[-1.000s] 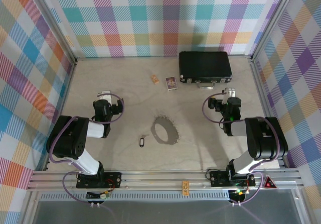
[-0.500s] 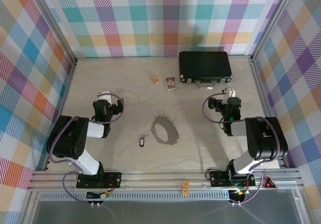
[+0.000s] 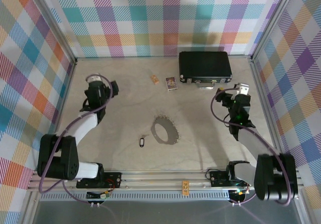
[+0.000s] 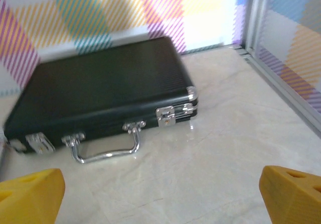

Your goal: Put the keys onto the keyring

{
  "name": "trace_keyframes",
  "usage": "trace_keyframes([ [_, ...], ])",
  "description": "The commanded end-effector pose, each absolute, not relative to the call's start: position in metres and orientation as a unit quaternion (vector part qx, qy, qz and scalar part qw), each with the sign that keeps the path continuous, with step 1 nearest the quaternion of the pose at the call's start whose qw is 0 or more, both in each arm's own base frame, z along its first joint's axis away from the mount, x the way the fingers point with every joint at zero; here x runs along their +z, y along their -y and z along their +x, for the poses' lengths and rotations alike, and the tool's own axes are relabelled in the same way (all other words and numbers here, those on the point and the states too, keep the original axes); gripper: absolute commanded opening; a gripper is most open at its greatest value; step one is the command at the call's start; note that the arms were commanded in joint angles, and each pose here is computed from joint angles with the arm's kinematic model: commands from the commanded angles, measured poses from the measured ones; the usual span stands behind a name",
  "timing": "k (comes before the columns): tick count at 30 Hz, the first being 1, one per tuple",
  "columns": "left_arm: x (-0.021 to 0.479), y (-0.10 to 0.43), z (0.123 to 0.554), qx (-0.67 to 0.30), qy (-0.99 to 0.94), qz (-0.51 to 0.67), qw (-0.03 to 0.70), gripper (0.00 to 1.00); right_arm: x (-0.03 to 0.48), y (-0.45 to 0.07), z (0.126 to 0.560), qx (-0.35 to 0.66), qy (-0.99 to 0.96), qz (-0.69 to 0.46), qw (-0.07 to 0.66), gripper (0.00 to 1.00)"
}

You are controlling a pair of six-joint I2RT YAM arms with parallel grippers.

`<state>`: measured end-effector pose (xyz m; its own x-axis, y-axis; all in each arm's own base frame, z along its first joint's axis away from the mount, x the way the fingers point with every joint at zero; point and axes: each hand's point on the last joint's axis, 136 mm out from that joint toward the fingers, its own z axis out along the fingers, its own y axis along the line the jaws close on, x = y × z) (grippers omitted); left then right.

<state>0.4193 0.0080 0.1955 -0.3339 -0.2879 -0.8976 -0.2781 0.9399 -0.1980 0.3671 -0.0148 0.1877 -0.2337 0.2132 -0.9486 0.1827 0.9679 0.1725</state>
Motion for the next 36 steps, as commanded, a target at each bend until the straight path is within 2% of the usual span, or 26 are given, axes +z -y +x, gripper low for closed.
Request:
trace_keyframes([
  [1, 0.19, 0.0, 0.391, -0.07, -0.845, -0.243, 0.472, 1.0, 0.192, 0.026, 0.343, 0.053, -0.785, 0.242, 0.567, 0.99],
  [7, 0.192, 0.03, 0.358, -0.171, -0.837, -0.262, 0.448, 0.98, 0.236, -0.014, 0.338, 0.177, -0.764, 0.191, 0.591, 0.99],
  [16, 0.163, 0.085, 0.304, -0.212, -0.878, -0.191, 0.385, 0.83, 0.239, -0.062, 0.337, 0.314, -0.771, 0.154, 0.533, 0.99],
  [22, 0.144, 0.115, 0.274, -0.192, -0.914, -0.13, 0.334, 0.8, 0.222, -0.095, 0.308, 0.334, -0.807, 0.106, 0.476, 0.99],
  [34, 0.121, 0.18, 0.255, -0.176, -0.953, -0.061, 0.237, 0.55, 0.178, -0.17, 0.282, 0.296, -0.853, -0.022, 0.43, 0.99],
  [36, 0.117, 0.186, 0.255, -0.161, -0.96, -0.056, 0.22, 0.55, 0.167, -0.174, 0.278, 0.286, -0.858, -0.027, 0.425, 0.99],
])
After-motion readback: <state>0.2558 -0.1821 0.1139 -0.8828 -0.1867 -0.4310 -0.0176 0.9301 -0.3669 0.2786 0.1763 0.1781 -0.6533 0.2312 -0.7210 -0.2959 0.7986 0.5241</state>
